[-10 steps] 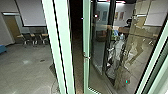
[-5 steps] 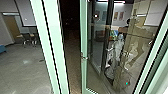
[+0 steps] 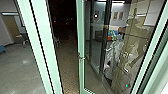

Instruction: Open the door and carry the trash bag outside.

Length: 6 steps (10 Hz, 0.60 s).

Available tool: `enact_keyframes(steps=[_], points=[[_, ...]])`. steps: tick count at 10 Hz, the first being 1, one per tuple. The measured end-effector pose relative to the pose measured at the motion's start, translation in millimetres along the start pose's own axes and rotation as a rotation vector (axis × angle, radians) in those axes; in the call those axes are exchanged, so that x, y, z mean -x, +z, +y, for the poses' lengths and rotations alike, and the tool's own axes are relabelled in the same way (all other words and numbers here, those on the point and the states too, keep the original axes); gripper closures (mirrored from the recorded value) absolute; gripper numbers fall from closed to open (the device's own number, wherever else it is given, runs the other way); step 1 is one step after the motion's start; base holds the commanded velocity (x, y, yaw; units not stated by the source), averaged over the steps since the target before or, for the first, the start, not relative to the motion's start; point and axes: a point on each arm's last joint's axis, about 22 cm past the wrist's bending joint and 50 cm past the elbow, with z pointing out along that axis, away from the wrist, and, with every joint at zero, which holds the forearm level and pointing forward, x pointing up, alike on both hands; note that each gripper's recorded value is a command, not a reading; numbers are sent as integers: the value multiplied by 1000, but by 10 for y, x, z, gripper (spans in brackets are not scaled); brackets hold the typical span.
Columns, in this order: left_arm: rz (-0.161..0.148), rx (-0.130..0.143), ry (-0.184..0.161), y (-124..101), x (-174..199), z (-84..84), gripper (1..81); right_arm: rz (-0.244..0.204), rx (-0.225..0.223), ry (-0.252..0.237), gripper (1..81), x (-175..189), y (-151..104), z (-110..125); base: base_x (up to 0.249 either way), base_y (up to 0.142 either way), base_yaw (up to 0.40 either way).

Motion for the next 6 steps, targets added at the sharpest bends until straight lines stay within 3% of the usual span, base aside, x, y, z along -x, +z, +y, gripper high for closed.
enact_keyframes(steps=[6], points=[[0, 0, 0, -1, 1, -4, 811, 0, -2, 0, 10, 5, 3, -15, 0, -96, 0]])
